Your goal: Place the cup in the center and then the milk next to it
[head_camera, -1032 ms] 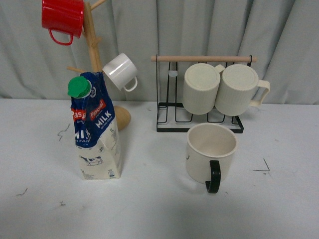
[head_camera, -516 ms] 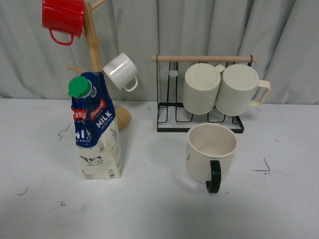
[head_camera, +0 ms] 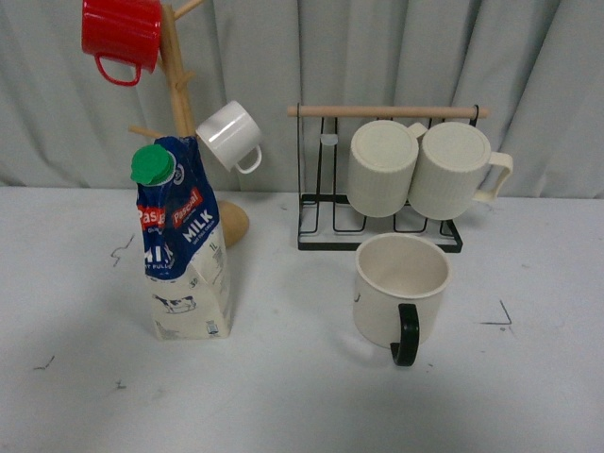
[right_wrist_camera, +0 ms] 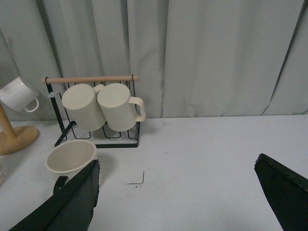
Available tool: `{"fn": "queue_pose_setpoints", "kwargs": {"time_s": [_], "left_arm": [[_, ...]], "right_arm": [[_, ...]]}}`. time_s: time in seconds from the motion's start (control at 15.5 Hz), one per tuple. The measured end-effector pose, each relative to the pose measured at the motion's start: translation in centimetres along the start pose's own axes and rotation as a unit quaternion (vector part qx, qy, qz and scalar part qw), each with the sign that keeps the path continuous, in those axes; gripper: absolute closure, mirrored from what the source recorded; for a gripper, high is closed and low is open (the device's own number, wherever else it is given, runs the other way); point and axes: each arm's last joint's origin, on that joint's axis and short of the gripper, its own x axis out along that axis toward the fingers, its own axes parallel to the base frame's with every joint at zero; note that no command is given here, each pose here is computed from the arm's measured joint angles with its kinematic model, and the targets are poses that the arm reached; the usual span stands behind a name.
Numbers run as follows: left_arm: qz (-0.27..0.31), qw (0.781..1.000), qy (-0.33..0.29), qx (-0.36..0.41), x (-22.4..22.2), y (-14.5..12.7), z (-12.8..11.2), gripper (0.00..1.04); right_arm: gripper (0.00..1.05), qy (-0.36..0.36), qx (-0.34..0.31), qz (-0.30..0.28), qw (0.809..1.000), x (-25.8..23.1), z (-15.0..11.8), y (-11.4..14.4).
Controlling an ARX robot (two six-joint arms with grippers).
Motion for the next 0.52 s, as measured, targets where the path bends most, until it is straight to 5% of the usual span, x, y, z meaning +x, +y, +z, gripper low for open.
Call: {"fn": "queue_pose_setpoints", "kwargs": {"time_s": [0.32, 0.52], "left_arm": [[-0.019, 0.999, 0.02, 0.03, 10.9, -5.2, 3.1, 0.07], [-0.021, 0.995, 0.078, 0.059, 14.5, -7.7, 0.4, 0.07]], "right_arm": [[0.06, 0.0, 0.0, 0.0, 1.0, 0.0, 0.0, 0.0], [0.06, 0.0, 0.0, 0.0, 1.0, 0.0, 0.0, 0.0]]}}
